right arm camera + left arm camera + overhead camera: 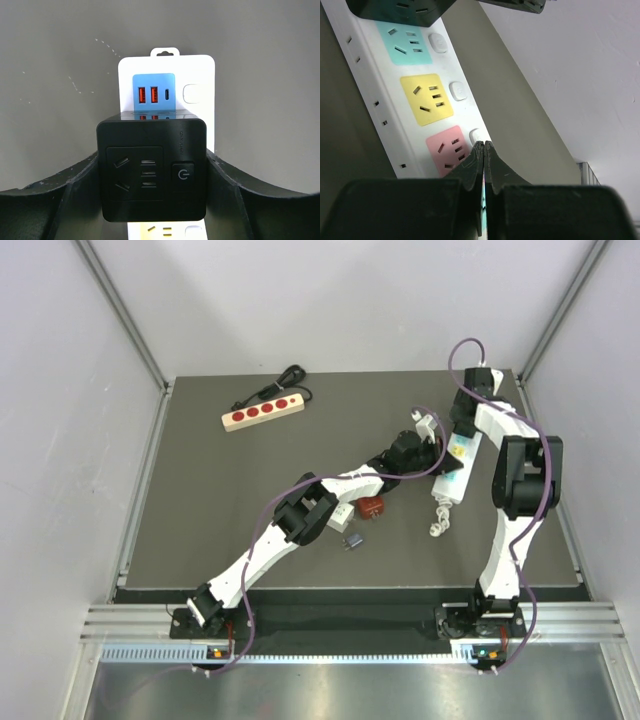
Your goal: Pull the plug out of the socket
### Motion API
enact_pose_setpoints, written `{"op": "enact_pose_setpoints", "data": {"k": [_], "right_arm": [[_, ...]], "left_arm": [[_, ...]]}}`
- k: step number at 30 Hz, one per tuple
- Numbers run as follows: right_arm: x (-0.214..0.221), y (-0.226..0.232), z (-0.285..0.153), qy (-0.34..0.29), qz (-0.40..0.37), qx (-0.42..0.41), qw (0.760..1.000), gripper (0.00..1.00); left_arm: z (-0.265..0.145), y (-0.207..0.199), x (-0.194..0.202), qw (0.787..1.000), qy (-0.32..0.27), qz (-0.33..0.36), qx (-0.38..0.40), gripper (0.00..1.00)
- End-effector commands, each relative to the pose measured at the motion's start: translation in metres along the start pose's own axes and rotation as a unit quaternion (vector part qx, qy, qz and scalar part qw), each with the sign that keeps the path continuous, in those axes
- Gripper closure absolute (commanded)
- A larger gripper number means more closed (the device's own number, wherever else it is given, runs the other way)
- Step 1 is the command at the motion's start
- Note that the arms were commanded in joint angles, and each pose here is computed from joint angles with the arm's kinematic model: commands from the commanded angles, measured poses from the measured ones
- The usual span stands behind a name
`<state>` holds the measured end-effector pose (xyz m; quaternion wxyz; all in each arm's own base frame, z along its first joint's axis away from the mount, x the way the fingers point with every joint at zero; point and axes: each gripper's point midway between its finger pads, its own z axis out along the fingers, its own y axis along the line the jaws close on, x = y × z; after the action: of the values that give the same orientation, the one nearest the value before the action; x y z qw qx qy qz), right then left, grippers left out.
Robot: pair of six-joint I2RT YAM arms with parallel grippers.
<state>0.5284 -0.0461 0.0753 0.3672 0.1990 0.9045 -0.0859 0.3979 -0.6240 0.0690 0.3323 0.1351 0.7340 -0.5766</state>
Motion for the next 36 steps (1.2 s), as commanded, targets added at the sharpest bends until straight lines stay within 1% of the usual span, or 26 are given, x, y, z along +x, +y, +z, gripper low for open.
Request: {"op": "enact_pose_setpoints", "data": {"k": [1, 4, 5, 8, 11, 25, 30, 32, 36], "right_arm": [[-0.038, -0.004, -0.022, -0.07, 0.016, 0.009, 0.997, 1.0], [-0.049, -0.006, -0.039, -0.096, 0.027, -0.001, 0.995, 1.0], [-0.052, 0.007, -0.052, -0.108, 0.023, -0.013, 0.994, 1.0], [-0.059, 0.006, -0.063, -0.122, 0.03, -0.015, 0.992, 1.0], [-0.062, 0.006, -0.066, -0.13, 0.034, -0.02, 0.991, 1.0], [-0.046, 0.016, -0.052, -0.127, 0.047, -0.032, 0.99, 1.0], [-0.051, 0.011, -0.065, -0.15, 0.057, -0.033, 0.987, 1.0], [-0.055, 0.009, -0.073, -0.164, 0.062, -0.035, 0.984, 1.0], [-0.059, 0.012, -0.08, -0.171, 0.065, -0.041, 0.982, 1.0]], "left_arm": [[-0.003, 0.041, 0.041, 0.997, 0.043, -0.016, -0.057, 1.0], [-0.003, 0.042, 0.044, 0.997, 0.044, -0.019, -0.057, 1.0], [-0.003, 0.042, 0.045, 0.997, 0.045, -0.019, -0.057, 1.0], [-0.003, 0.041, 0.047, 0.997, 0.048, -0.016, -0.056, 1.0], [-0.003, 0.046, 0.05, 0.997, 0.052, -0.011, -0.062, 1.0], [0.0, 0.067, 0.057, 0.995, 0.052, 0.016, -0.084, 1.0], [-0.002, 0.07, 0.063, 0.995, 0.059, 0.001, -0.085, 1.0], [-0.003, 0.075, 0.066, 0.993, 0.063, -0.004, -0.098, 1.0], [-0.005, 0.083, 0.069, 0.991, 0.065, -0.014, -0.113, 1.0]]}}
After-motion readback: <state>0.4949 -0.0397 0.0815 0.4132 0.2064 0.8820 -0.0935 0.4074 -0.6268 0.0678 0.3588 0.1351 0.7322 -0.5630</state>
